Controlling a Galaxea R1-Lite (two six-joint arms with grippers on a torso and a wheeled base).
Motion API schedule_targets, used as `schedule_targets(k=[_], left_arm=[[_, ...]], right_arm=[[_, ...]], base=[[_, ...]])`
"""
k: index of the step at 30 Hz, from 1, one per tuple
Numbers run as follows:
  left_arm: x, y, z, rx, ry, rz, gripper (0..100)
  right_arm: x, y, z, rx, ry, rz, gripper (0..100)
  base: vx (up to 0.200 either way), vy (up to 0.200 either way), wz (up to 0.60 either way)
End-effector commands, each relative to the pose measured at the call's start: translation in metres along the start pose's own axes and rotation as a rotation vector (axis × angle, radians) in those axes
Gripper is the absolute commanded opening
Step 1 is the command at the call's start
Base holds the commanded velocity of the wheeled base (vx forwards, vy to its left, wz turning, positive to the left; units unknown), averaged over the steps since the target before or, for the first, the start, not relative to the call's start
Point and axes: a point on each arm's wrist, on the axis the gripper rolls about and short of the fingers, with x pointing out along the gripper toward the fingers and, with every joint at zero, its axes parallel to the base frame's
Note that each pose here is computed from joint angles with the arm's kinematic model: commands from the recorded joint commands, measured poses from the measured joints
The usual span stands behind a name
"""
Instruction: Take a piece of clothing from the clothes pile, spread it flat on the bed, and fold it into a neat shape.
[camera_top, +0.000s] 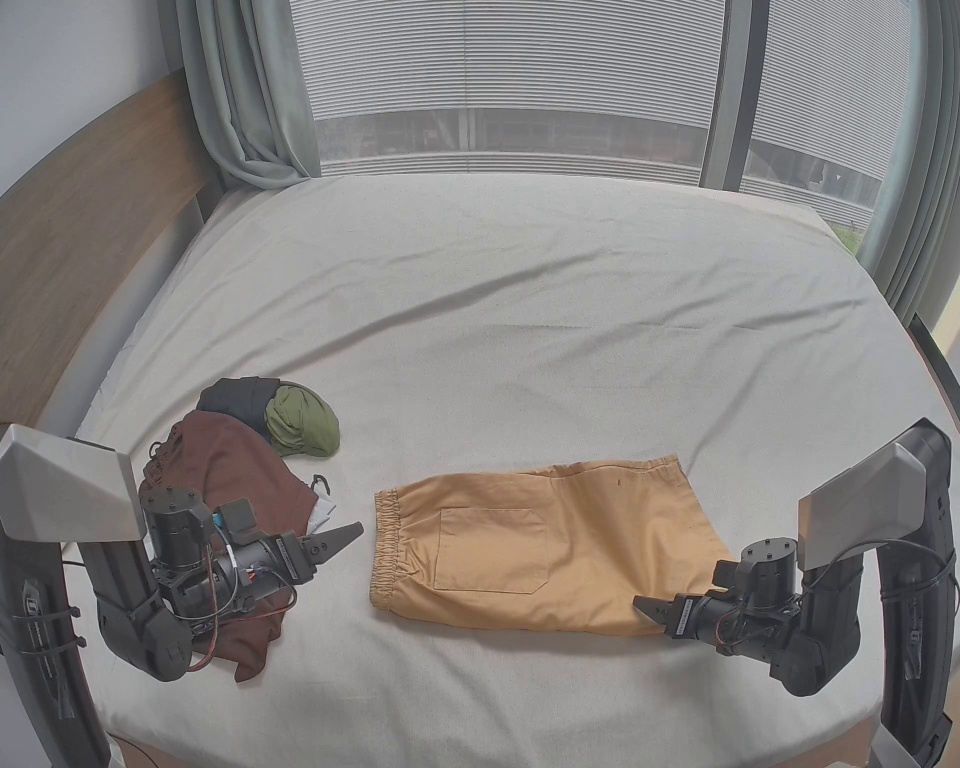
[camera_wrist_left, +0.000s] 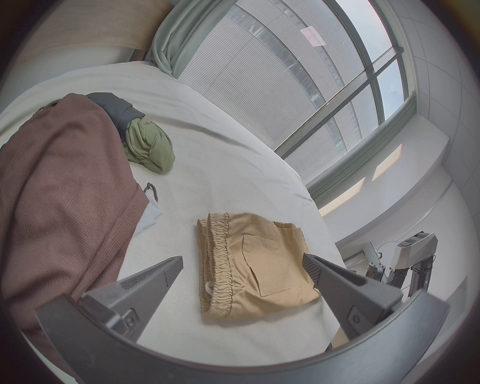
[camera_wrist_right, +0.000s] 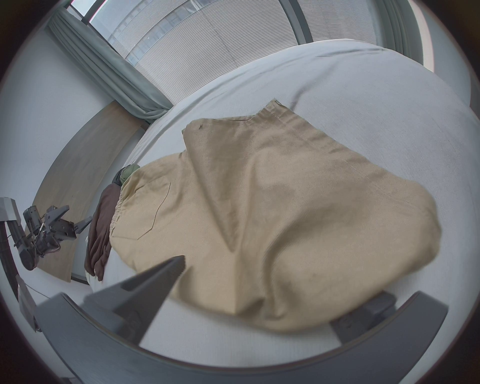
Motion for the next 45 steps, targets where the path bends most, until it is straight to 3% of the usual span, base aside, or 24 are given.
schedule_targets(k=[1,7,16,23,31,45], left_arm=[[0.001,0.000,-0.004,-0.006,0.020,-0.007,100],[0.007,0.001,-0.014,-0.028,0.057,-0.006,100],[0.018,-0.001,-0.021,-0.149,0.080,-0.015,100],[0.029,0.012,-0.036,-0.168,0.116,0.026,100],[0.040,0.014,-0.053,-0.173,0.166,0.022,100],[0.070,0.016,-0.062,-0.143,0.130,0.035,100]], right_arm=[[-0.013,0.003,-0.003,-0.007,0.032,0.011,100],[-0.042,0.017,-0.019,-0.031,0.169,0.134,100],[-0.058,0.038,-0.015,-0.068,0.154,0.228,100],[-0.056,0.039,-0.009,-0.067,0.124,0.238,100],[-0.054,0.037,0.002,-0.056,0.073,0.237,100],[-0.053,0.037,0.005,-0.054,0.061,0.240,100]], base=[[0.000,0.000,0.00],[0.000,0.000,0.00],[0.000,0.000,0.00],[0.000,0.000,0.00],[0.000,0.000,0.00],[0.000,0.000,0.00]])
